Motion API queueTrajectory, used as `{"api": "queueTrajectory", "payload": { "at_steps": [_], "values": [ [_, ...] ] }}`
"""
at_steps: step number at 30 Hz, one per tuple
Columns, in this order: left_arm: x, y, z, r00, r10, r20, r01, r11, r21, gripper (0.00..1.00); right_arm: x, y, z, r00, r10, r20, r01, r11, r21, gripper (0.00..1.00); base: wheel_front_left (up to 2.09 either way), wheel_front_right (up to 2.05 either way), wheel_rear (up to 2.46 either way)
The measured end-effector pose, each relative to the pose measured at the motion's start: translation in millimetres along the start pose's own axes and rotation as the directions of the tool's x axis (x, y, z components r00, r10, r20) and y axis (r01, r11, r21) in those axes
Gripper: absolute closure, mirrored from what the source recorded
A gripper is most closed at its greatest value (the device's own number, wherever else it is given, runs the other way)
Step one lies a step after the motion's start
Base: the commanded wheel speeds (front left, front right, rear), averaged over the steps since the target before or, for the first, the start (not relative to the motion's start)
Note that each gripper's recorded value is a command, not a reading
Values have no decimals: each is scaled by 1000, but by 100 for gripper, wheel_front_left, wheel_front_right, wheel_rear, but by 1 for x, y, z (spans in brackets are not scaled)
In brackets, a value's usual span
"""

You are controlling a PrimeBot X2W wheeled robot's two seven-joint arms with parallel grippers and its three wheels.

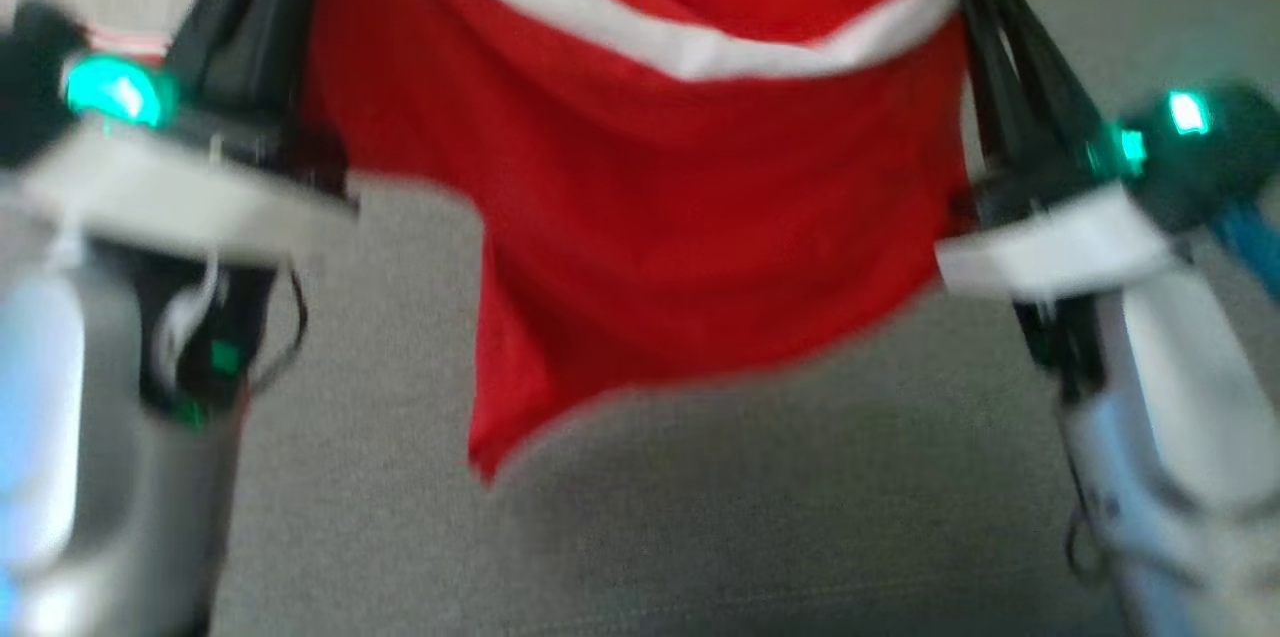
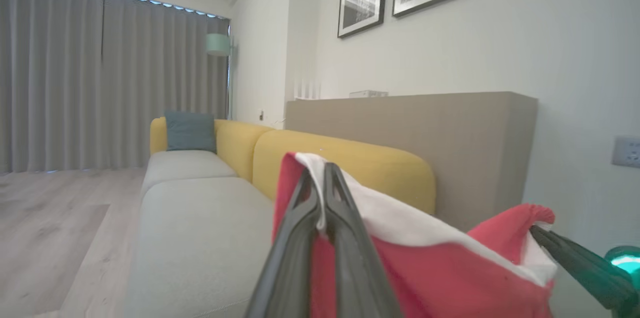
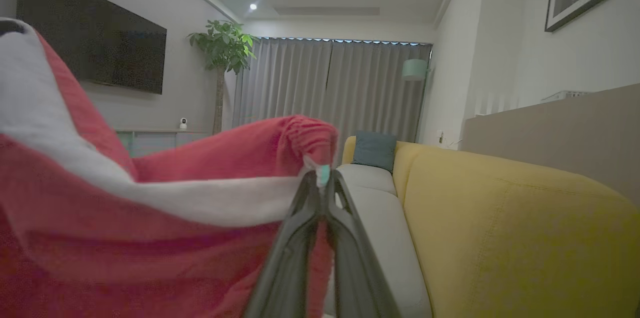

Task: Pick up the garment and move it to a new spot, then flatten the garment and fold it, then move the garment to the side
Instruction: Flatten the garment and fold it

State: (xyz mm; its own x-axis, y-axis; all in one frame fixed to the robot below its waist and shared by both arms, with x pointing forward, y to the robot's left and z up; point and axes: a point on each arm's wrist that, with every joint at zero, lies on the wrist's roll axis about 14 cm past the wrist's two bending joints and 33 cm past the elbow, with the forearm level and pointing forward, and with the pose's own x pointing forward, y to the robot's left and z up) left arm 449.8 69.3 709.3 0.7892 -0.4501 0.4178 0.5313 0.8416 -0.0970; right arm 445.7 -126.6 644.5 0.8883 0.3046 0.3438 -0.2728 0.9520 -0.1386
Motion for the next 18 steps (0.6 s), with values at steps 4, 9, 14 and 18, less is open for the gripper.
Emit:
{"api": "queueTrajectory", "payload": {
  "at_steps": [4,9,14,18],
  "values": [
    [45,31,-26,999,22,-42,-20,999,48,100,53,-8,-18,1000,27,2,-27,999,-20,100,0,0,0],
    [91,59,-28,999,44,5,-44,993,114,100,106,-23,-22,999,24,42,-21,997,-68,100,0,0,0],
    [130,87,-37,996,73,50,-80,985,151,100,149,-40,-49,1000,-11,5,11,996,-89,100,0,0,0],
    [125,107,-101,990,131,-52,-125,986,107,100,152,-36,-106,994,-7,-111,-3,996,-93,100,0,0,0]
  ]
}}
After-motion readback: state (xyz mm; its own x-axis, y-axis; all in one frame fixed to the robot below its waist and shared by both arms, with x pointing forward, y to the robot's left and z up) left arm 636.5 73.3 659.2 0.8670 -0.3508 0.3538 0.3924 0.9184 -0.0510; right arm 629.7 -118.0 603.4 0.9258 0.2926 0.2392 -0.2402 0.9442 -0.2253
